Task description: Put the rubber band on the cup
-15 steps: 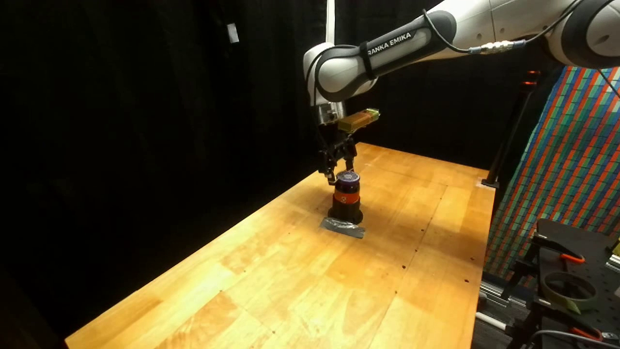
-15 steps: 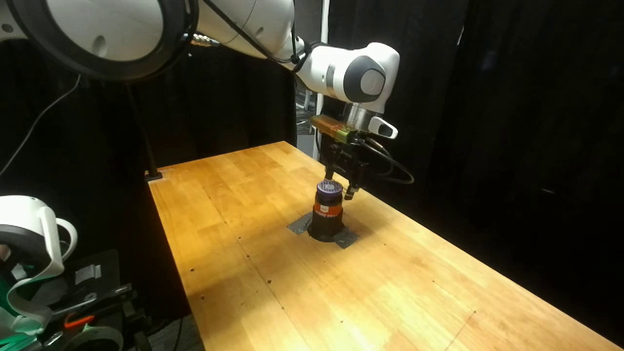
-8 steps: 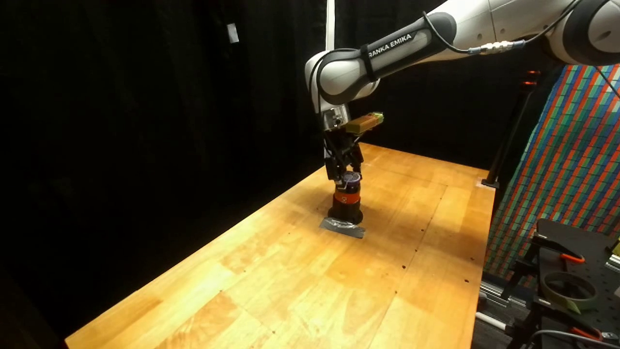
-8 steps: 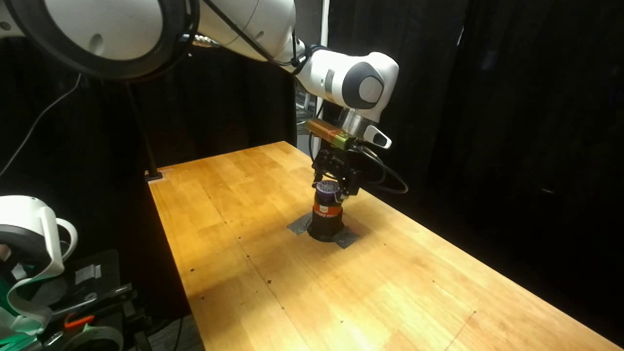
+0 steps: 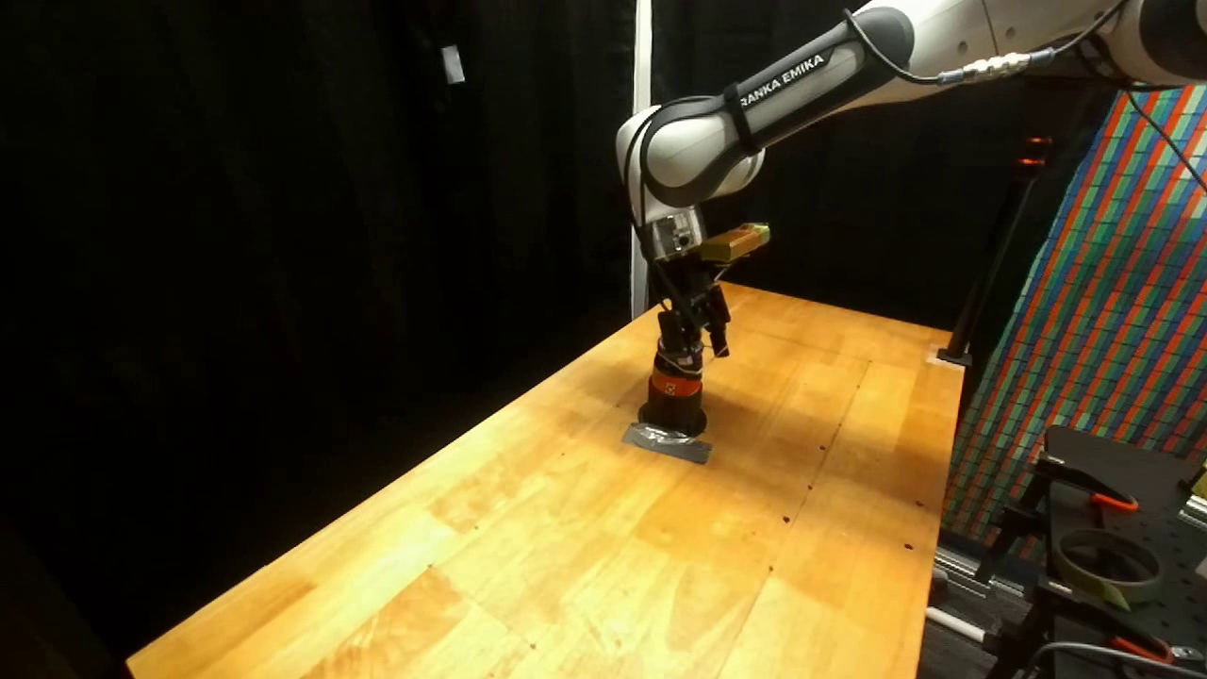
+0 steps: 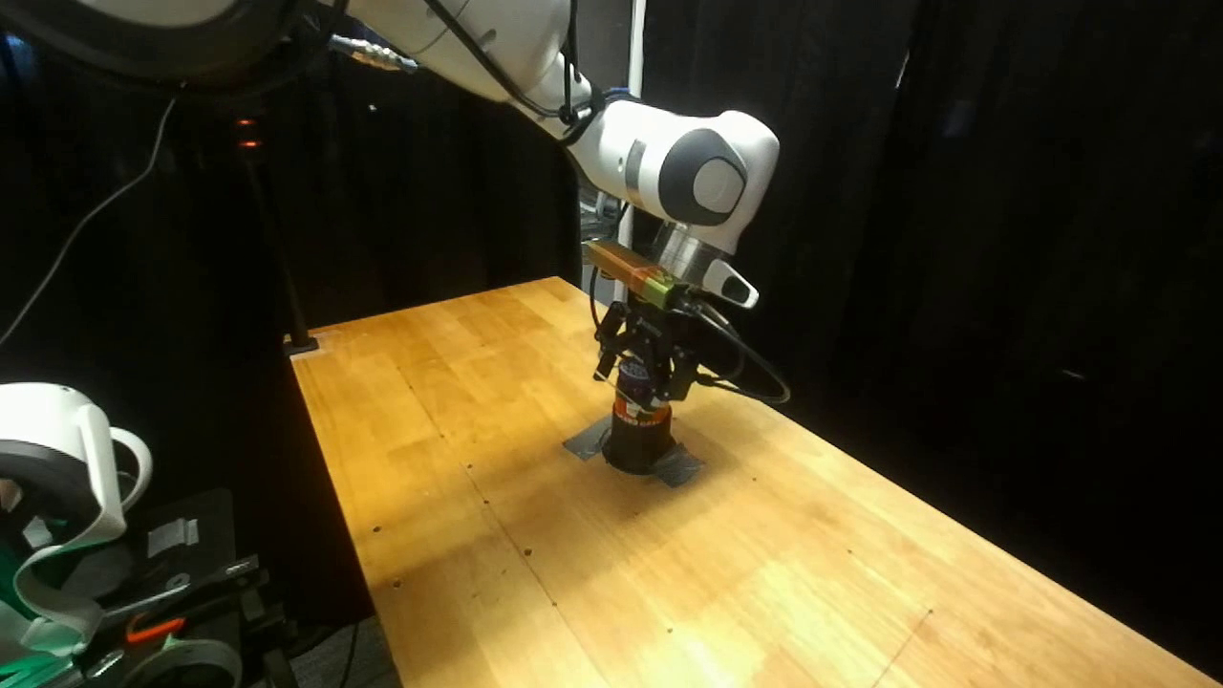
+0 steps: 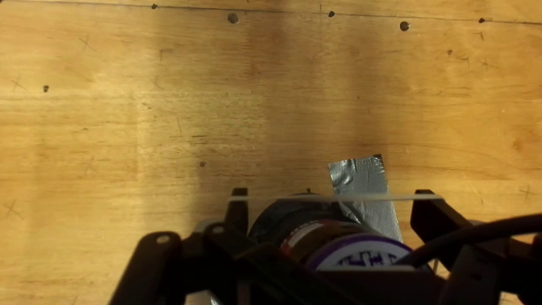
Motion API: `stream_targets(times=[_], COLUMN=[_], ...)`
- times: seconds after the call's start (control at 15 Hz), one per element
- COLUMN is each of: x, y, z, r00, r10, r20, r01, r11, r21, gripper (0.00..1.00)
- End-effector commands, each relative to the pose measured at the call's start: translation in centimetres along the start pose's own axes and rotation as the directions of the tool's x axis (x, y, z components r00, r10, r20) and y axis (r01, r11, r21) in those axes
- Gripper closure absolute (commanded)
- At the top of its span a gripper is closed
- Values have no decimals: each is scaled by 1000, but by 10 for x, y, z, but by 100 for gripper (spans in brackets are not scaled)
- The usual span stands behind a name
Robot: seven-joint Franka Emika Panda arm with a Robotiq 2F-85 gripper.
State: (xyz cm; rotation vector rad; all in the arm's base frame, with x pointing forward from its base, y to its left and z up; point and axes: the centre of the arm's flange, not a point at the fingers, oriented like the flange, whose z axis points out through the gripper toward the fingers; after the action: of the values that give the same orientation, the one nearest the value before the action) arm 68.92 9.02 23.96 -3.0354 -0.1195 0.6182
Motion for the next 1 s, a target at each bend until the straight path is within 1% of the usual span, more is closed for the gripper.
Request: stream_targets(times=[0.0, 0.13, 0.2, 0.33, 0.47, 0.53, 0.6, 0.67, 0.8, 0.87, 0.93], x=[-40, -48, -55, -68, -83, -90, -95, -101, -112, -118, -124], y=[10, 10, 9, 10, 13, 16, 20, 24, 33, 37, 40], z=[29, 34, 35, 35, 39, 42, 44, 48, 56, 59, 61], r00=[995, 980, 968, 952, 941, 931, 923, 907, 862, 836, 809], r10=[-1, 2, 4, 6, 9, 12, 12, 13, 24, 28, 29], r20=[-98, -201, -250, -306, -339, -365, -384, -422, -507, -547, -588], r01=[3, 2, 2, 2, 1, -2, 0, 3, 2, 5, 15], r11=[1000, 1000, 1000, 1000, 1000, 1000, 1000, 999, 999, 998, 997], r21=[13, 19, 22, 25, 29, 27, 31, 37, 50, 59, 70], gripper=[27, 42, 51, 65, 77, 87, 89, 91, 93, 90, 89])
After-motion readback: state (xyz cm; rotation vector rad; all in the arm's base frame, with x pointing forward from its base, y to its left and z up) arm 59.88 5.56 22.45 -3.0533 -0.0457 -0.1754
